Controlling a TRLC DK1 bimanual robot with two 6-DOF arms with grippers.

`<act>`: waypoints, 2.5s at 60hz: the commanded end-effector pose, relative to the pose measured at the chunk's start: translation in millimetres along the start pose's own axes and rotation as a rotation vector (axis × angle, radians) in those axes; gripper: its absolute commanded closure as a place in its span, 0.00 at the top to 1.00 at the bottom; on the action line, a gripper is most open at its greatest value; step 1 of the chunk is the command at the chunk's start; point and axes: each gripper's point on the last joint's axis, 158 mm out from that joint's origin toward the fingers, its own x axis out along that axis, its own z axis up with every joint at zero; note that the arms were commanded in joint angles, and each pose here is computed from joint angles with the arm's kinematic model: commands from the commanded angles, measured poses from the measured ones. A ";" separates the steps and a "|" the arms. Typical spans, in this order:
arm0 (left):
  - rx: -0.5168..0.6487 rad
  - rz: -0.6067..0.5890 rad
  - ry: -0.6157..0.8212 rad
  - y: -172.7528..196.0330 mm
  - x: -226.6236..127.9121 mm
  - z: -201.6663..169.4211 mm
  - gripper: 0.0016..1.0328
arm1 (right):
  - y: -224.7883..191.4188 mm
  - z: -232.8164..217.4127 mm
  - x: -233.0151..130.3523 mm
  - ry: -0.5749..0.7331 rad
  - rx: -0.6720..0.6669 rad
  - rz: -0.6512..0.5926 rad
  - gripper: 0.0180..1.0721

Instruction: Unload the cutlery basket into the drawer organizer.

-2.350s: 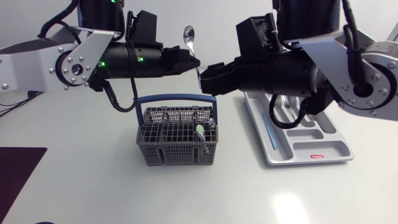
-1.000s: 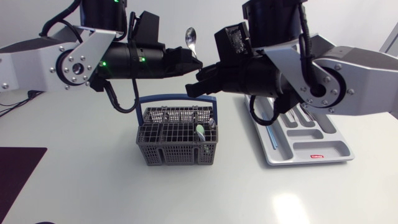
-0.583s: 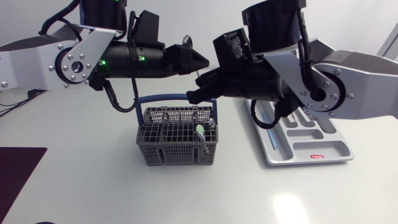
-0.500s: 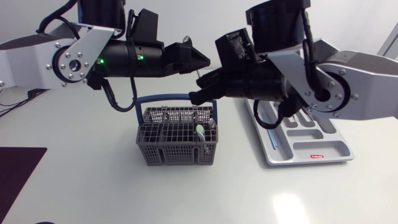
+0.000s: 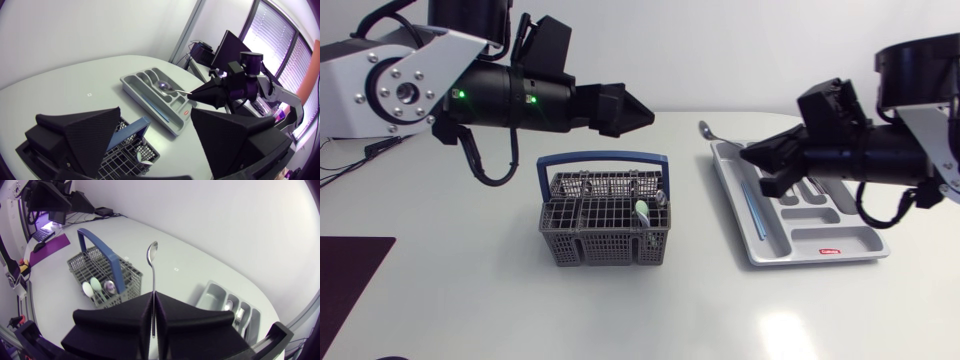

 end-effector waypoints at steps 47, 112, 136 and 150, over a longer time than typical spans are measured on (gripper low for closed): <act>0.100 0.011 0.016 2.1 0.3 -11.7 0.96 | -80.9 -169.0 -92.7 0.171 -0.211 0.074 0.06; 0.155 0.021 0.080 10.2 23.3 -37.4 0.96 | -133.7 -269.5 -55.7 0.393 -0.724 0.147 0.05; 0.158 0.017 0.084 5.9 20.1 -38.5 0.96 | -175.8 -251.5 -49.6 0.392 -0.814 -0.039 0.96; 0.258 0.002 0.124 -2.7 3.4 -40.8 0.96 | -171.8 -199.1 -85.8 0.278 -0.738 -0.143 0.96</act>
